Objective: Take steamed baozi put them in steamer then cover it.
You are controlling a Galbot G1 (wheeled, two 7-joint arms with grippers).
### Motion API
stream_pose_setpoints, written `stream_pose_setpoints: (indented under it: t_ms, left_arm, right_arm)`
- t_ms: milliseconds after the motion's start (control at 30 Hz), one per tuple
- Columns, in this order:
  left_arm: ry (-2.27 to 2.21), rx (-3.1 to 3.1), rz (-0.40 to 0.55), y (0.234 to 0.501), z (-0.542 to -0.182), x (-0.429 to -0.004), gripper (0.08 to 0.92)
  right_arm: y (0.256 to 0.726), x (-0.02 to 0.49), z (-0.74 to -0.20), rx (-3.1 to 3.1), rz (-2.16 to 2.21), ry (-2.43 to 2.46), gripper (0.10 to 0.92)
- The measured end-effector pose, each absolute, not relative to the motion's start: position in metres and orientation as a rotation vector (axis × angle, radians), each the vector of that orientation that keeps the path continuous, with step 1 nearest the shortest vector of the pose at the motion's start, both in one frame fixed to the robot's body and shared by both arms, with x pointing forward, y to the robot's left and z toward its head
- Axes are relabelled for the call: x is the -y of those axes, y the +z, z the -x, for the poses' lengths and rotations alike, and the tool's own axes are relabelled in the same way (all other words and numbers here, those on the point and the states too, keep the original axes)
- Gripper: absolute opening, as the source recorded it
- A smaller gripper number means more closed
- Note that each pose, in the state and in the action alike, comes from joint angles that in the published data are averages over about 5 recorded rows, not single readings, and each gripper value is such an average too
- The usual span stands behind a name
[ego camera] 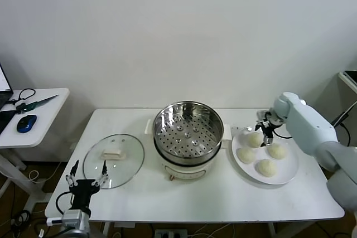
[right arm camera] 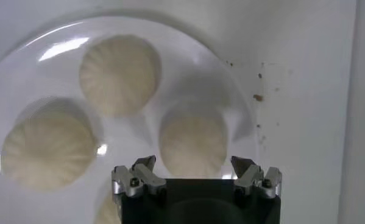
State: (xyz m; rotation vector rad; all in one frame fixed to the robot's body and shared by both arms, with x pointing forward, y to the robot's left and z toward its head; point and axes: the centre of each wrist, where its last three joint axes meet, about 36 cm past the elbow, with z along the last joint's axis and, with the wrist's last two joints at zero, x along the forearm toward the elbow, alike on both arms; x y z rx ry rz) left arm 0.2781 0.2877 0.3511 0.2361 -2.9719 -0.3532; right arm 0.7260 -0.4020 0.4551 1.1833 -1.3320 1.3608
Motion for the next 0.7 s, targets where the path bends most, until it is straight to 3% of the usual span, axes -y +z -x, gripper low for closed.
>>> stream_pose_setpoints:
  t_ms: [333, 700]
  left_arm:
    - [-0.354, 2.964, -0.235, 0.3484, -0.2756, -0.2878, 0.823]
    - [-0.354, 2.959, -0.232, 0.3465, -0.273, -0.2874, 0.823]
  right_arm:
    - [0.4509, 0.3961, -0.7295, 1.318, -1.191, 1.356, 0.73]
    - [0.4586, 0.399, -0.7319, 1.321, -1.203, 1.36, 0.709]
